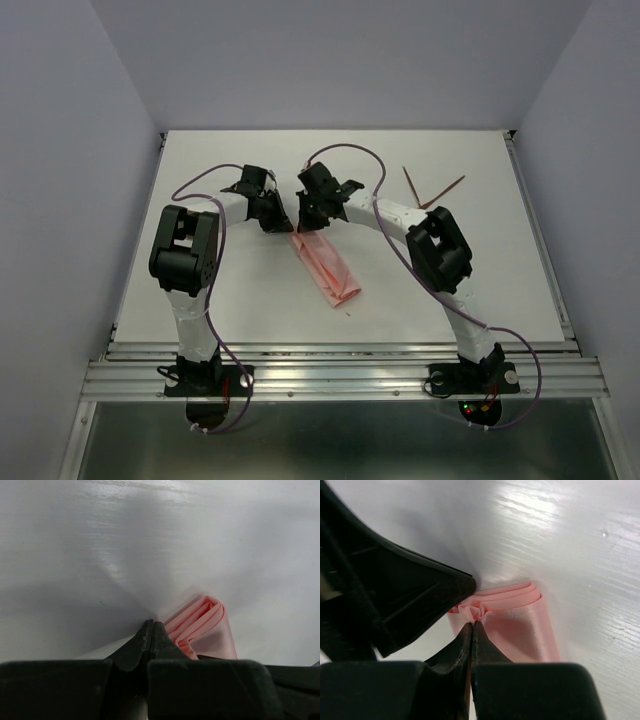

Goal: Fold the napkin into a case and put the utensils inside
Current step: Fold the 2/3-rectangle-folded napkin at the center of the board, then grasp the top corner of the smaller rectangle folded napkin from the folded napkin.

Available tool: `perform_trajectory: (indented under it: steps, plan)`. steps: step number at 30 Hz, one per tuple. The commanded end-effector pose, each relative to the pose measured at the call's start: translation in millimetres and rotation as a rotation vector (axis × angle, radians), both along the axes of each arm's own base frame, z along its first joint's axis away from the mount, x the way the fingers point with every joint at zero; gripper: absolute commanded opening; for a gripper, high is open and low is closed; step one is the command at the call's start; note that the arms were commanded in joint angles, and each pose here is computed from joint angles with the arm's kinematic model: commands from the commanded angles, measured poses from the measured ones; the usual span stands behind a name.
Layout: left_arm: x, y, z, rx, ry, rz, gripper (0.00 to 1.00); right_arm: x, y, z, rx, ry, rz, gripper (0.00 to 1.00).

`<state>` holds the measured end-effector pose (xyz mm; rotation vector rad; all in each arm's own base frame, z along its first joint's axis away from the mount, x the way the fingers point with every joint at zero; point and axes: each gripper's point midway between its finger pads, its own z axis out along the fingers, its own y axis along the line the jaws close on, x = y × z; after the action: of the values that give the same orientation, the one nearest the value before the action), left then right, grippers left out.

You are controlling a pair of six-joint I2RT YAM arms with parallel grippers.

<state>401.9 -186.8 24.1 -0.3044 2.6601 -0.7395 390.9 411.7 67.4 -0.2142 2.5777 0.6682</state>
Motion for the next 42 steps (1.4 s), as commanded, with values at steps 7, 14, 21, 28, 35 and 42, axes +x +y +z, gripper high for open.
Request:
perform_trajectory:
  steps: [7, 14, 21, 28, 35, 42]
  plan:
    - [1.2, 2.2, 38.8, 0.023, -0.099, -0.013, 0.05, 5.0, 2.1, -12.9, 0.02, -0.036, -0.025, 0.01]
    - [-8.3, 20.8, 68.5, 0.119, -0.192, -0.019, 0.29, -0.2, 8.8, 10.3, 0.09, -0.081, 0.035, 0.01]
    - [-43.9, 12.5, 64.7, 0.199, -0.195, -0.082, 0.37, -15.2, 7.5, 27.4, 0.165, -0.069, 0.078, 0.01]
    - [-66.3, -2.8, 64.5, 0.231, -0.218, -0.145, 0.38, -19.0, -1.6, 26.6, 0.184, -0.05, 0.082, 0.01]
    - [-71.6, -13.8, 63.4, 0.28, -0.261, -0.186, 0.4, -23.1, -6.4, 28.9, 0.221, -0.032, 0.1, 0.01]
    - [-75.8, -26.9, 55.3, 0.331, -0.287, -0.237, 0.43, -22.1, -7.1, 30.3, 0.233, -0.025, 0.111, 0.01]
